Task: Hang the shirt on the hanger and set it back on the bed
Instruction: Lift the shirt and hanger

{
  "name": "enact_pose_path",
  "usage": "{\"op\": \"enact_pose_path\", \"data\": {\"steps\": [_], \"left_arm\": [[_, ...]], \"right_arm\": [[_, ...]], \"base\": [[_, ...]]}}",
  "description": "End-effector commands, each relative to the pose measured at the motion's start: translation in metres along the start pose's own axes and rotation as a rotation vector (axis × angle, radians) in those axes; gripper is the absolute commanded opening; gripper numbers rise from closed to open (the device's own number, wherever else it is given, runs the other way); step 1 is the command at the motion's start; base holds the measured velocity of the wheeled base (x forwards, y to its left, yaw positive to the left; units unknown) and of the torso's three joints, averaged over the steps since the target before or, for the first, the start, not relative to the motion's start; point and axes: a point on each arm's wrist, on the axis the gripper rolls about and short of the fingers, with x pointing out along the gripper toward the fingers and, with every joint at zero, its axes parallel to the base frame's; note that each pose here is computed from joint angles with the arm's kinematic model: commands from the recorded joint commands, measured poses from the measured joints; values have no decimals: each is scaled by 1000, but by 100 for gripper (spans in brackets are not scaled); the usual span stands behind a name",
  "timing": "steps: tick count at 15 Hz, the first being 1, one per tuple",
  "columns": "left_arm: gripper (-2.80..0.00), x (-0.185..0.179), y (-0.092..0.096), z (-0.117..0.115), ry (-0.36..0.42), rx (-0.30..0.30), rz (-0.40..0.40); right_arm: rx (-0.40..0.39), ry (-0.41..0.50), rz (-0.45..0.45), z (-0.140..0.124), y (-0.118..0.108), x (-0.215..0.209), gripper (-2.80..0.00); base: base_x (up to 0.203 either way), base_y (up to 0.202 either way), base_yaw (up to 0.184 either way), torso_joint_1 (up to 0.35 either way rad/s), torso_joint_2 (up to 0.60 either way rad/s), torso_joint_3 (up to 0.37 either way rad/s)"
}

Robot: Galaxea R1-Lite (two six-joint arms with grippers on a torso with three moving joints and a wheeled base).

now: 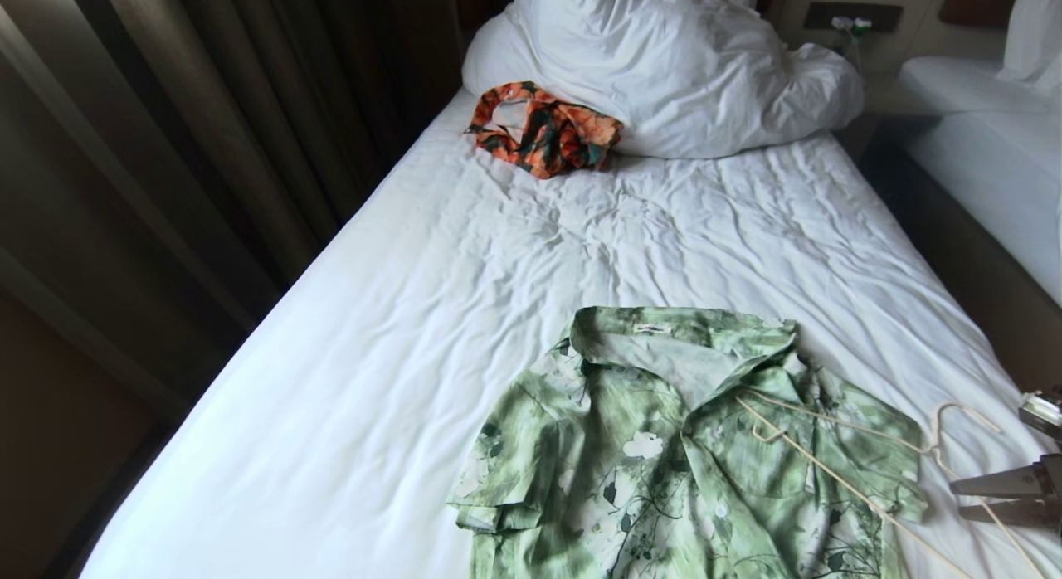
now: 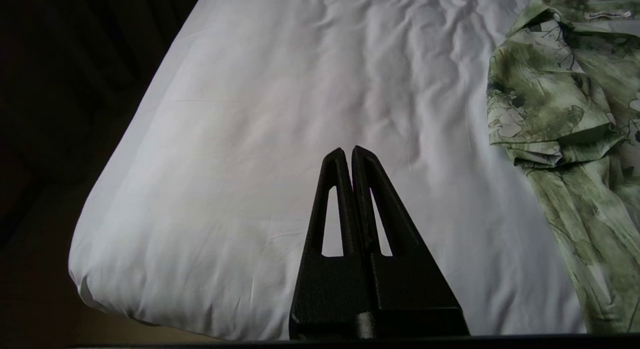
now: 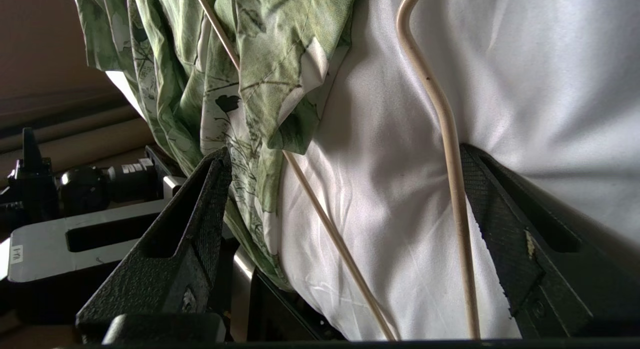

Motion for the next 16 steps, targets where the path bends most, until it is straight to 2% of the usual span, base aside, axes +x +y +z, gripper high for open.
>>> {"op": "enact_pose_path", "data": {"steps": [1, 6, 16], "left_arm": [[-280, 0, 0, 0, 1, 0, 0], [-280, 0, 0, 0, 1, 0, 0], [-280, 0, 0, 0, 2, 0, 0]], "right_arm": [[-18, -7, -1, -2, 1, 2, 0], [-120, -66, -58, -9, -8, 20, 0], [-159, -92, 15, -10, 12, 27, 0]], "base": [[0, 0, 0, 0, 0, 0], [0, 0, 0, 0, 0, 0], [0, 0, 0, 0, 0, 0]]}}
